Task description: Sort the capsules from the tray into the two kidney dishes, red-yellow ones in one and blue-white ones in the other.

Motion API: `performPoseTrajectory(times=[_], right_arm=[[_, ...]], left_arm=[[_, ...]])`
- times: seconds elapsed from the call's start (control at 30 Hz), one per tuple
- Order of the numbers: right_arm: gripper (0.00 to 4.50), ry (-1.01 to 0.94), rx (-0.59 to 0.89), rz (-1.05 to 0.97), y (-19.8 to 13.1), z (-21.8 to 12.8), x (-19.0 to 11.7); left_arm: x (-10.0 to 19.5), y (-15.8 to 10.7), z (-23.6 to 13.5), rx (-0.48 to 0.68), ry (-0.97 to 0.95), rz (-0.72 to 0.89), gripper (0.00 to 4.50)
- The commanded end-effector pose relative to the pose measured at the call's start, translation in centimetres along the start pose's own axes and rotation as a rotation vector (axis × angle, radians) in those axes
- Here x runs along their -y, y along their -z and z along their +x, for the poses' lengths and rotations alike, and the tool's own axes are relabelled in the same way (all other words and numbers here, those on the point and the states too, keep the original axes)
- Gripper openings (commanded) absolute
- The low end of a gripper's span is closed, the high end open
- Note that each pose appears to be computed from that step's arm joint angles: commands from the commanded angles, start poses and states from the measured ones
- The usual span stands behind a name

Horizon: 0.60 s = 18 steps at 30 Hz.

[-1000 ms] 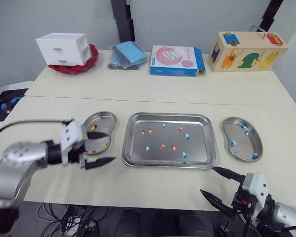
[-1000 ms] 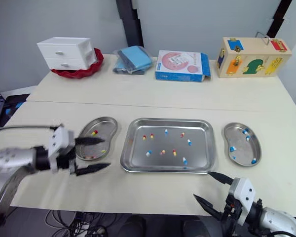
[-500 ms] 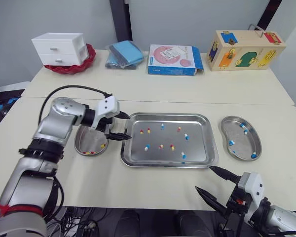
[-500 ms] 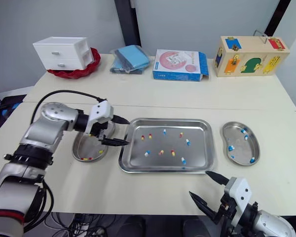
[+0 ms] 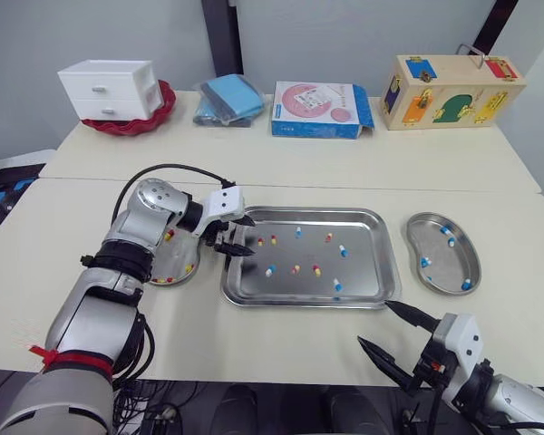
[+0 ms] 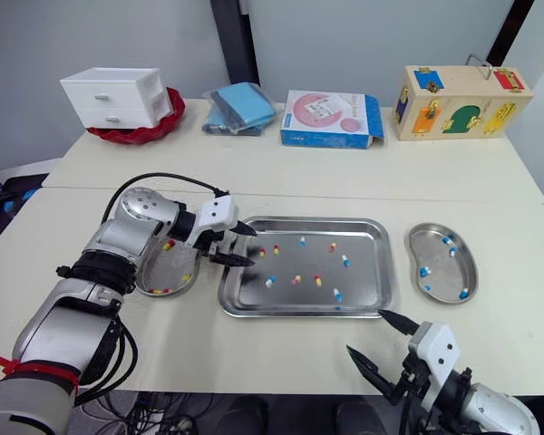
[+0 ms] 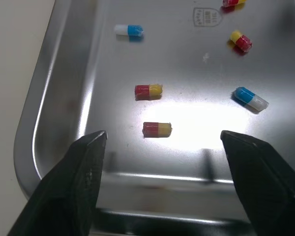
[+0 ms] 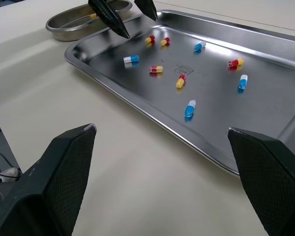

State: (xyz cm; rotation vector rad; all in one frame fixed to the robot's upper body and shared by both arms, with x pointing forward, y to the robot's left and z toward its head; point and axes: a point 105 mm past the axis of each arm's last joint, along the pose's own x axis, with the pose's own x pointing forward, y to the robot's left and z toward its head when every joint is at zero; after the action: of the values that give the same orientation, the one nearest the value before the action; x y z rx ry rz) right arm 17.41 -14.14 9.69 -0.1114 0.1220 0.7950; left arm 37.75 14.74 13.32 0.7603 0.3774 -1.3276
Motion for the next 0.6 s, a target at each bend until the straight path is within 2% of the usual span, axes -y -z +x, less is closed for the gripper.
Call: performPoseTrajectory(times=[0.03, 0.6], right_arm=[[4.50, -0.009, 0.033, -0.011, -1.1, 0.1, -0.6], [4.50, 0.006, 0.059, -0.025, -0.9, 0.0, -0.7]], left_arm=[[-0.7, -0.8, 0.0, -0.003, -0.012, 0.032, 3.37], [-0.6, -0.2, 1.3, -0.057, 0.021, 0.011, 3.37]])
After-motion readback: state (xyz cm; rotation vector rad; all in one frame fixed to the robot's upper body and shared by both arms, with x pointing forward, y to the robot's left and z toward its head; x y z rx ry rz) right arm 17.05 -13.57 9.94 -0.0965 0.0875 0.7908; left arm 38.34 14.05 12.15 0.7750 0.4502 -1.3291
